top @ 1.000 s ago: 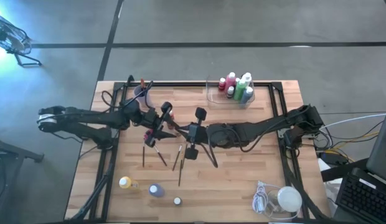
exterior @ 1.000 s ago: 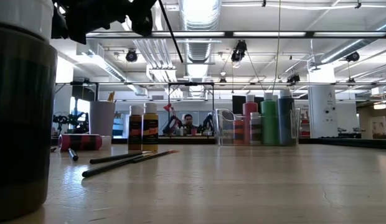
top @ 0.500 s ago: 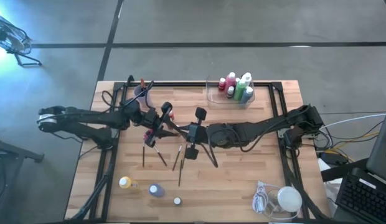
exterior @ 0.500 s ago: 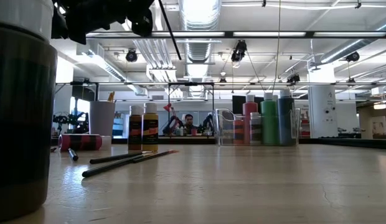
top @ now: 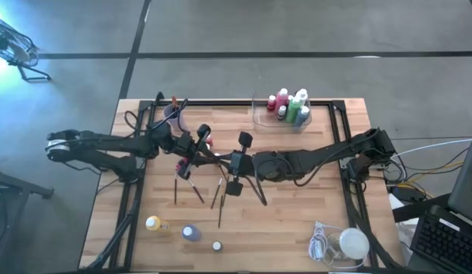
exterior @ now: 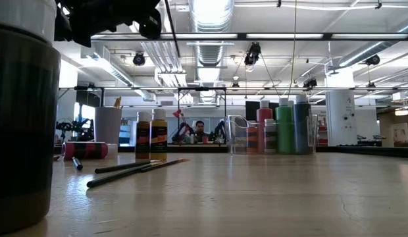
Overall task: Pick & Place Paint Supplies
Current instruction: Put the gold paint brush into the violet cup
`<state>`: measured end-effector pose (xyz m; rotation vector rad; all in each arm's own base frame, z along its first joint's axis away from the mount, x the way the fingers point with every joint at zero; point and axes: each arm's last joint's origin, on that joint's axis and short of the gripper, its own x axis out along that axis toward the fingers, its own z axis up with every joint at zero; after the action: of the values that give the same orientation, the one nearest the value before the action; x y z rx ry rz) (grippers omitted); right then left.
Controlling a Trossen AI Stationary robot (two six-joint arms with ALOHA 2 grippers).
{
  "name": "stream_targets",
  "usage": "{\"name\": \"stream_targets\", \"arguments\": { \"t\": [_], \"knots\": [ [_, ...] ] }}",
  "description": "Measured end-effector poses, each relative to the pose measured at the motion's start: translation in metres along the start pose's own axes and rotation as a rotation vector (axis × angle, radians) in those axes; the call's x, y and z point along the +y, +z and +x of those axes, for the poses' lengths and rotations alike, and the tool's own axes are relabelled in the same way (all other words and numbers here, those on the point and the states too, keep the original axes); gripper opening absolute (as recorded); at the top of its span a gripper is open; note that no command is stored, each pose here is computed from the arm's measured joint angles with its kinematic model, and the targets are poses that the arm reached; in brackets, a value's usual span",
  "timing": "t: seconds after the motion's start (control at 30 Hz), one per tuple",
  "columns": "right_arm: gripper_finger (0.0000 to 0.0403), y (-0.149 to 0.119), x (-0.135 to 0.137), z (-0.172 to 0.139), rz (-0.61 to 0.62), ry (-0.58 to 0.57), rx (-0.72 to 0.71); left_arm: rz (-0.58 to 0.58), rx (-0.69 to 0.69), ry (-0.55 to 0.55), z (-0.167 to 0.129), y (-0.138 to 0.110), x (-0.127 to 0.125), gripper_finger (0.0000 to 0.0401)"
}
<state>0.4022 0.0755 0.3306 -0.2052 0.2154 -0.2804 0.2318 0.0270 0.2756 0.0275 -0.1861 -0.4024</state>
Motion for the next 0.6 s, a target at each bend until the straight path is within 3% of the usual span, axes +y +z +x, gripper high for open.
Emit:
{"name": "stream_targets", "arguments": {
  "t": [0.13,0.4,0.6],
  "knots": [
    [0.0008,-0.0004,0.0002,-0.0001,-0.002,0.002,0.004,-0.003,0.004,0.001,0.0,-0.0005,0.0001,0.0009],
    [0.0011,-0.0021,0.0002,0.0,0.049,-0.002,0.018,-0.018,0.022,0.001,-0.0001,-0.0024,0.0002,0.0005],
    [0.0061,-0.003,-0.0062,-0.0054,0.021,-0.109,0.072,-0.025,0.036,0.0,-0.0023,-0.0017,0.0001,0.0005]
  ]
}}
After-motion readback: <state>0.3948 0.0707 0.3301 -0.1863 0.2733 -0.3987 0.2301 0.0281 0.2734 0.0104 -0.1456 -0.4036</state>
